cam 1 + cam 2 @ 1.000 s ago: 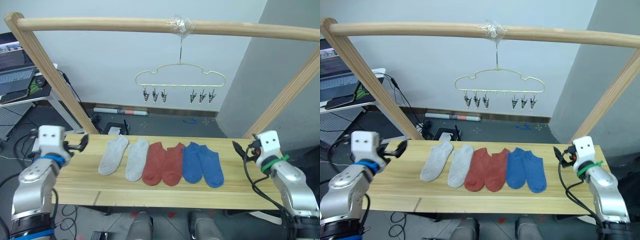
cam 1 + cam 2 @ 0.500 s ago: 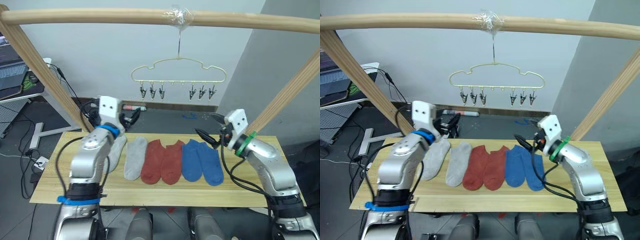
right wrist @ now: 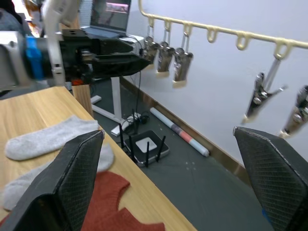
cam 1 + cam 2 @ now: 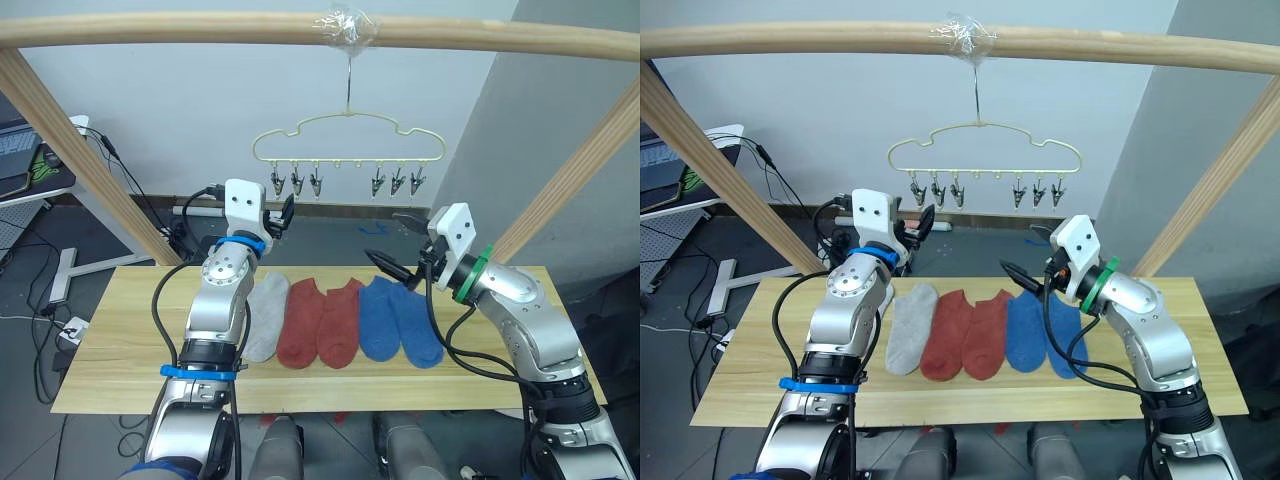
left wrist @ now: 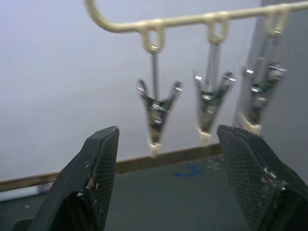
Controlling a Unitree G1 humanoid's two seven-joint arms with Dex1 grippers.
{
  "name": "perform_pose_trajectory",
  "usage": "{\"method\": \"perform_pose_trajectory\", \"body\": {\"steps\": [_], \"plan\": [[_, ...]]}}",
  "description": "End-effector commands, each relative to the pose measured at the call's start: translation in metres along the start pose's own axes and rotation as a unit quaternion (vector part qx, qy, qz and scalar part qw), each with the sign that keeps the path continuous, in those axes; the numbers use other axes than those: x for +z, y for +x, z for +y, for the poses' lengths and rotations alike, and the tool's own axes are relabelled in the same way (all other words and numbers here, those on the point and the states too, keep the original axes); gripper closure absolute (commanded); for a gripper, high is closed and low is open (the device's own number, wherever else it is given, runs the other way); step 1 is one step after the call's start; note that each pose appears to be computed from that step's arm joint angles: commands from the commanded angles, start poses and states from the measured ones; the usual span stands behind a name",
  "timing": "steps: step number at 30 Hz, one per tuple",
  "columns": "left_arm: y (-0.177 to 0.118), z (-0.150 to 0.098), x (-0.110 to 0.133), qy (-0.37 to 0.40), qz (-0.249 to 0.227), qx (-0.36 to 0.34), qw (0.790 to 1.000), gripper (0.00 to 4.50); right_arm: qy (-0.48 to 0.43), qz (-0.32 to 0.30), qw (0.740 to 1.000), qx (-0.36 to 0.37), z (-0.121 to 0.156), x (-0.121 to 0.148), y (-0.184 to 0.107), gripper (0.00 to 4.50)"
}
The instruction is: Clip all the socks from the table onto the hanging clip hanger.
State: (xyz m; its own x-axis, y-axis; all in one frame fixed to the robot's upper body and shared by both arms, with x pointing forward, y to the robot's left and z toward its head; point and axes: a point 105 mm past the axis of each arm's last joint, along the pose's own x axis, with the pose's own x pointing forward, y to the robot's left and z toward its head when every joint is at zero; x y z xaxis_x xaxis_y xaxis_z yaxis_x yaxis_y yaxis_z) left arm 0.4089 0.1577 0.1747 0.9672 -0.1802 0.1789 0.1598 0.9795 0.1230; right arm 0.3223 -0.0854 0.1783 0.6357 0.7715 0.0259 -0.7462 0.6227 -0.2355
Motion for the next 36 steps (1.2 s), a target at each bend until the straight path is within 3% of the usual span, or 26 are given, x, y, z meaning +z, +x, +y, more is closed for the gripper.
{"method": "perform_pose_trajectory", "body": {"steps": [1,16,32,36], "plan": [[0.005,0.002,0.014,0.013,-0.032,0.003,0.999,1.17,-0.013,-0.027,0.999,0.011,0.003,0.019,0.003,0.00],[0.028,0.000,0.032,0.019,-0.066,-0.005,0.998,1.17,-0.019,-0.034,0.999,0.011,-0.003,0.031,0.005,0.00],[0.032,-0.002,0.037,0.008,-0.077,-0.007,0.997,1.17,-0.024,-0.029,0.999,0.004,-0.008,0.031,0.004,0.00],[0.033,-0.003,0.040,0.010,-0.082,-0.009,0.997,1.99,-0.025,-0.026,0.999,0.003,-0.008,0.031,0.003,0.00]]}}
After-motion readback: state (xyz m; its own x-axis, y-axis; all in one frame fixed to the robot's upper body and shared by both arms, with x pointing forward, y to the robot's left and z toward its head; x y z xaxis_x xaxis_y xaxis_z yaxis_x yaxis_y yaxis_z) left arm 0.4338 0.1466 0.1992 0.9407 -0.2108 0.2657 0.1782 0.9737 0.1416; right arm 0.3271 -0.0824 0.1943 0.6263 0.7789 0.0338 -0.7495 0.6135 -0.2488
